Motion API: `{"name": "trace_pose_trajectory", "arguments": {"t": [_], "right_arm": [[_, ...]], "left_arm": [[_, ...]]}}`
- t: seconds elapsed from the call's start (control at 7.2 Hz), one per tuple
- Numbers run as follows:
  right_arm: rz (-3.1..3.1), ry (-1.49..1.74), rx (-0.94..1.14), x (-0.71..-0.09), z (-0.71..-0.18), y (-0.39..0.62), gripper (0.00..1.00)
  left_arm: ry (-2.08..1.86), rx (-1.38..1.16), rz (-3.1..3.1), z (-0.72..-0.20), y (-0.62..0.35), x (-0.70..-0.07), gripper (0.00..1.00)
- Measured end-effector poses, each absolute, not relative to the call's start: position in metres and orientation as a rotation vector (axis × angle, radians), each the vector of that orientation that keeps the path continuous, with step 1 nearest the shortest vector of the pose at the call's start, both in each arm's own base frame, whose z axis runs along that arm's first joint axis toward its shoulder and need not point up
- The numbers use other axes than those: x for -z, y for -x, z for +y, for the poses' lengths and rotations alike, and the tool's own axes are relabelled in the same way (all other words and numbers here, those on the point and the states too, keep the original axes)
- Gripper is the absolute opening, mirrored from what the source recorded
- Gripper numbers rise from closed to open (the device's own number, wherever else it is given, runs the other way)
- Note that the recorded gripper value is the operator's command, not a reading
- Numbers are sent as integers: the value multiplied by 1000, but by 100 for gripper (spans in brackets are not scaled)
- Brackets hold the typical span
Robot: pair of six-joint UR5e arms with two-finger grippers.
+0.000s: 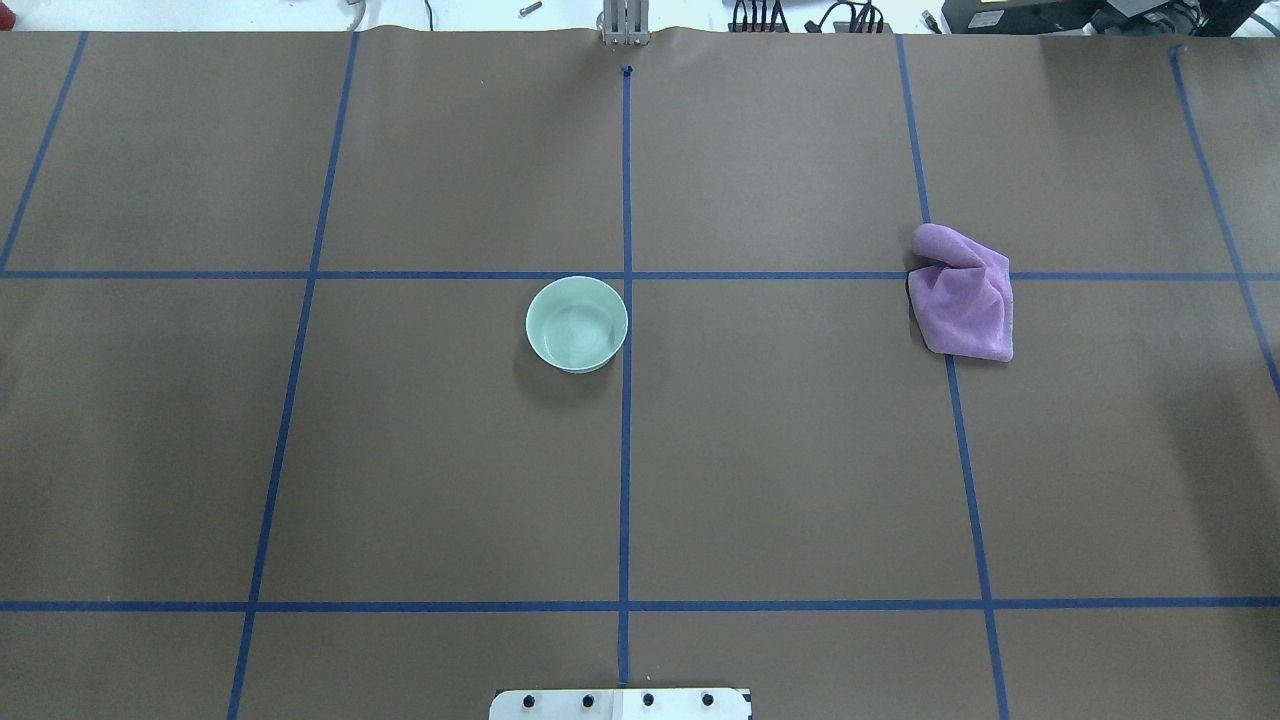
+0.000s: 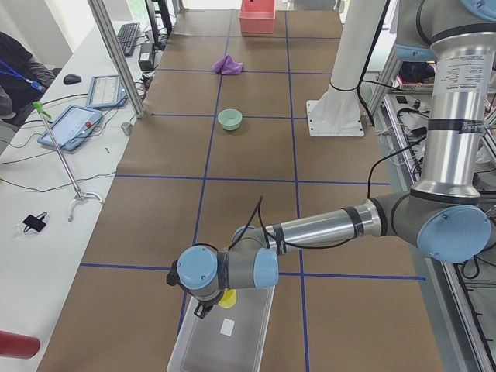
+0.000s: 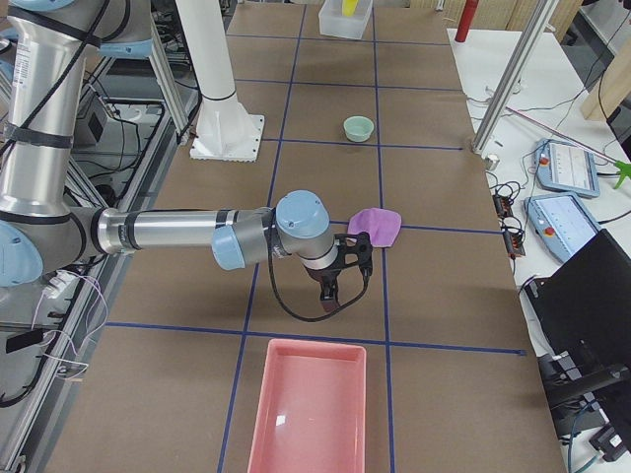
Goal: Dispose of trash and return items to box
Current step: 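Lift the yellow cup with the left gripper and drop it into the clear bin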
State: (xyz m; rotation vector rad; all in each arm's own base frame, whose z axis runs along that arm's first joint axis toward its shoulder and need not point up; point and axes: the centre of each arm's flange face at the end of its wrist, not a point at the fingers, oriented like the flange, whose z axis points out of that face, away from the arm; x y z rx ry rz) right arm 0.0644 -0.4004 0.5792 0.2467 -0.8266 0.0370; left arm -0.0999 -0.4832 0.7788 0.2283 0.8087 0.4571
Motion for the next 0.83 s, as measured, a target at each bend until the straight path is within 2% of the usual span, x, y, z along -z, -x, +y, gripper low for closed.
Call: {"name": "trace_pose_trajectory", "arguments": {"t": [0.42, 0.56, 0.83], "right_arm": [[-827, -258, -35, -574, -406, -64, 100], [-827, -258, -35, -574, -406, -64, 100], [-827, -258, -35, -574, -406, -64, 100]], "left_arm": [[-242, -409, 853, -479, 97, -810, 0], [-250, -395, 874, -479, 95, -809, 36], [-272, -401, 881, -481, 91, -806, 46]]}}
